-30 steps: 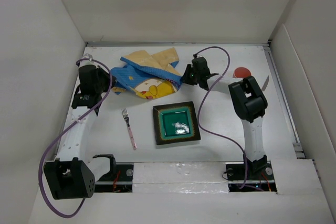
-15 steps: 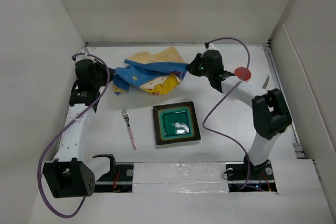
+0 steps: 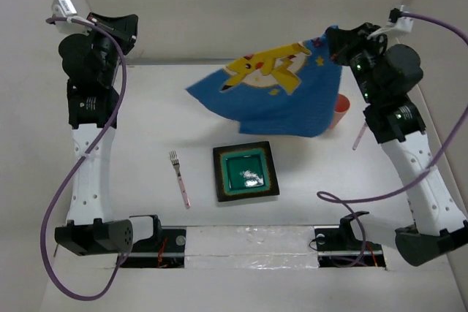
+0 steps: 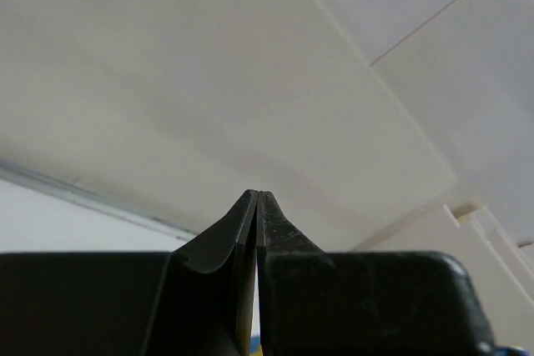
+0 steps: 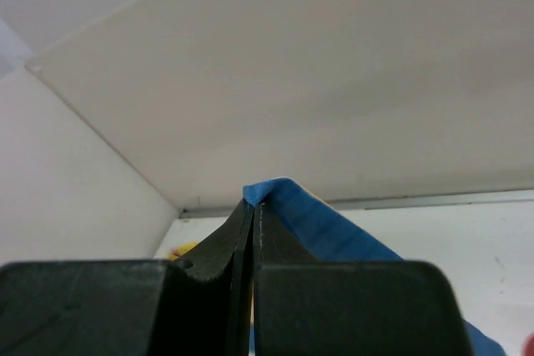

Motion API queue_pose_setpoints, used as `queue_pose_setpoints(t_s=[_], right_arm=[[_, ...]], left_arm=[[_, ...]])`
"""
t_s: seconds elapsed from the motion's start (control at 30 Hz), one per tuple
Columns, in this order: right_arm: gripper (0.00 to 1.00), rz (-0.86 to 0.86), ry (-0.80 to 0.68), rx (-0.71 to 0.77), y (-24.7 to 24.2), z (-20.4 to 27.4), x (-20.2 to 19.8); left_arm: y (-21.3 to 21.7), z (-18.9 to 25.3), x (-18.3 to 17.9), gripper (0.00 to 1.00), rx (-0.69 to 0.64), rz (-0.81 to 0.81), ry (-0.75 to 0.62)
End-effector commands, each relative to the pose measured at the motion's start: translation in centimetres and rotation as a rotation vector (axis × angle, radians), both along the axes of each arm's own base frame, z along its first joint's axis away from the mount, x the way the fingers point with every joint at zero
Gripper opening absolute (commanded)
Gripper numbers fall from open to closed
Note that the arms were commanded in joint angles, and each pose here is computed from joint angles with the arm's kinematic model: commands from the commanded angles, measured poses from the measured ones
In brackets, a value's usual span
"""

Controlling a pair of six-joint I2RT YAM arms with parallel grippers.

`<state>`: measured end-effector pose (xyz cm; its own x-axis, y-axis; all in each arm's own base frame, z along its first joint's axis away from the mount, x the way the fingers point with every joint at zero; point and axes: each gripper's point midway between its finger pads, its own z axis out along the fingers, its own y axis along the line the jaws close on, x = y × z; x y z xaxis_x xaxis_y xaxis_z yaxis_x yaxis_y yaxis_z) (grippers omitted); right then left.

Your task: Set the dinner table for one person

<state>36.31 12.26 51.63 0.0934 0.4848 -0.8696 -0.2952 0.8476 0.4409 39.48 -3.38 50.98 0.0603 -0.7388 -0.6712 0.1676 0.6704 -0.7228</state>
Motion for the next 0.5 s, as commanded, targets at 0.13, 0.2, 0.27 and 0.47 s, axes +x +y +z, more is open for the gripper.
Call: queue_pose_setpoints(t_s=[0.13,0.2,0.27,0.47], right_arm=[[0.00,-0.075,0.009,-0.040,-2.9,0.4,-3.1],[0.00,-0.062,0.052,-0.057,-2.5,-1.4,-2.1],[0.00,-0.024,0.072,-0.066,-1.8,-2.6,-1.3],[0.00,0.036,0.081,-0.057,-0.5,-3.7,-0.7]], left_arm=[[-1.7,4.3,-2.3,0.00,-0.018,-0.104,-0.128],[-3.5,2.0,-2.0,0.00,-0.003,-0.157,-0.081],[-6.7,-3.6,-1.1,0.00,0.025,-0.246,0.022],[-14.1,-14.6,-1.6,0.00,0.052,-0.507,0.197]])
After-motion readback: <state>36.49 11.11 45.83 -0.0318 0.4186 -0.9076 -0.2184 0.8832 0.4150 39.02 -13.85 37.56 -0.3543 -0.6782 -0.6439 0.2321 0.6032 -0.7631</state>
